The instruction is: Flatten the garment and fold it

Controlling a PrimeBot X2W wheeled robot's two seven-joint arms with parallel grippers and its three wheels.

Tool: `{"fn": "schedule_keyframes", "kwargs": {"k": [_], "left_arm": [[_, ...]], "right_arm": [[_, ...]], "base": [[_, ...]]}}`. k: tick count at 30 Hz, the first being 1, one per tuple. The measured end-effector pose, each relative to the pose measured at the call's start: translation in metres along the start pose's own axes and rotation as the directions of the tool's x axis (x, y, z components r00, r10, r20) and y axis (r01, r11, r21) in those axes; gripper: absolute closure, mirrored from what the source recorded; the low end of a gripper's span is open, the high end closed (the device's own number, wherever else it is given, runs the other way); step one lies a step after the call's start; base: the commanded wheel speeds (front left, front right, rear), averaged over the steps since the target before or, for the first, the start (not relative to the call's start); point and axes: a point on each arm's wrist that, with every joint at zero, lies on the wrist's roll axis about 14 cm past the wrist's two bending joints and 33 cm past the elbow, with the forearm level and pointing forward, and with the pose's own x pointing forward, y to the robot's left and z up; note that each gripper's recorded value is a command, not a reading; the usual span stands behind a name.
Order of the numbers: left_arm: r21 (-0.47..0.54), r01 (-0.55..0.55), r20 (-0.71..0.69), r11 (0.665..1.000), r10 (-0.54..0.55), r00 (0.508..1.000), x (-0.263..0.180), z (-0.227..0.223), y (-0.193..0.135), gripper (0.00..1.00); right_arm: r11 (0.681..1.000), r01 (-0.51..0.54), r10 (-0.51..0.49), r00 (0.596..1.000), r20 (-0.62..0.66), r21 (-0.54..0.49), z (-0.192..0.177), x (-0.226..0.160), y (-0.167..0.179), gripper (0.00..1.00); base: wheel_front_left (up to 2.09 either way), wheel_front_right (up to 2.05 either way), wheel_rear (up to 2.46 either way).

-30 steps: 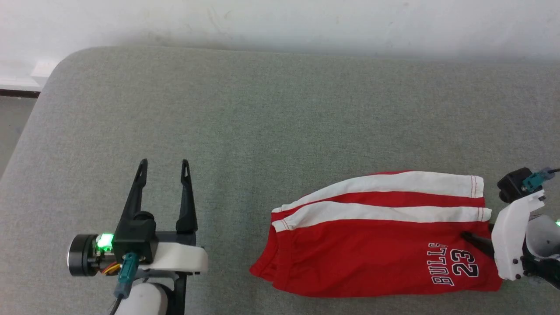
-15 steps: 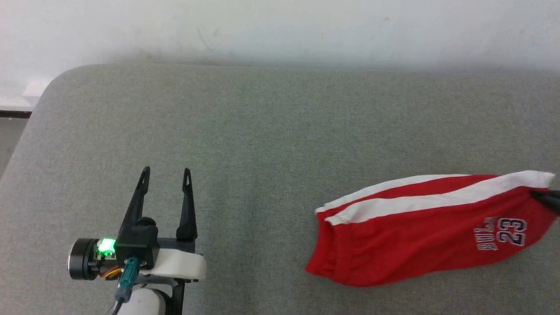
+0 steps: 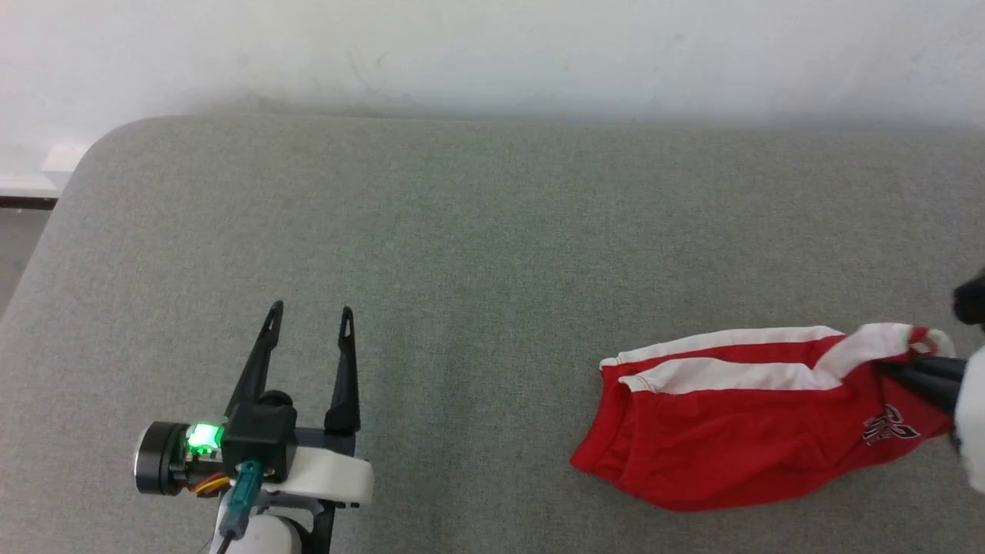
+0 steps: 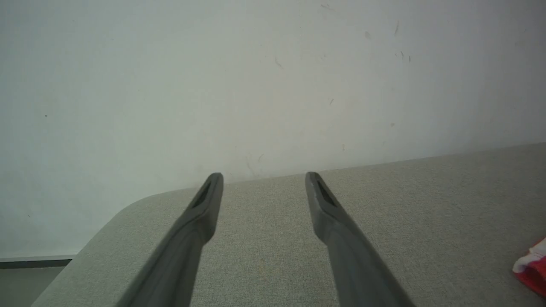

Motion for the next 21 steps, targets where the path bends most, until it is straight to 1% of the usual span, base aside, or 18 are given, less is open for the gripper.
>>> {"fn": "schedule_keyframes", "kwargs": {"k": [3, 5, 8, 11, 14, 17, 21], "left_arm": [[0.006, 0.005, -0.010, 1.000, -0.005, 1.000, -0.001, -0.003, -0.001, 0.00], [0.004, 0.004, -0.018, 1.000, -0.004, 1.000, 0.000, -0.006, -0.001, 0.00], [0.002, 0.001, -0.028, 1.000, -0.001, 1.000, 0.000, -0.009, -0.002, 0.00], [-0.001, -0.007, -0.028, 1.000, 0.007, 1.000, 0.004, -0.010, -0.002, 0.00], [0.001, -0.021, -0.030, 1.000, 0.021, 0.999, 0.007, -0.010, 0.001, 0.00], [0.003, -0.034, -0.045, 0.999, 0.034, 0.998, 0.007, -0.015, 0.005, 0.00], [0.008, -0.053, -0.060, 0.999, 0.053, 0.997, 0.007, -0.020, 0.010, 0.00]], "right_arm": [[0.994, -0.091, 0.093, 0.995, 0.023, -0.068, 0.017, 0.007, 0.033, 1.00], [0.982, -0.152, 0.156, 0.987, 0.027, -0.113, 0.027, 0.014, 0.056, 1.00], [0.955, -0.241, 0.247, 0.969, 0.013, -0.176, 0.039, 0.027, 0.090, 1.00], [0.921, -0.319, 0.320, 0.947, -0.030, -0.222, 0.041, 0.044, 0.119, 1.00], [0.892, -0.388, 0.374, 0.922, -0.103, -0.233, 0.031, 0.065, 0.141, 1.00], [0.874, -0.415, 0.370, 0.905, -0.210, -0.253, 0.009, 0.087, 0.147, 1.00], [0.867, -0.444, 0.361, 0.873, -0.328, -0.228, -0.025, 0.111, 0.149, 1.00]], "base": [[0.00, 0.00, 0.00], [0.00, 0.00, 0.00], [0.00, 0.00, 0.00], [0.00, 0.00, 0.00], [0.00, 0.00, 0.00], [0.00, 0.00, 0.00], [0.00, 0.00, 0.00]]}}
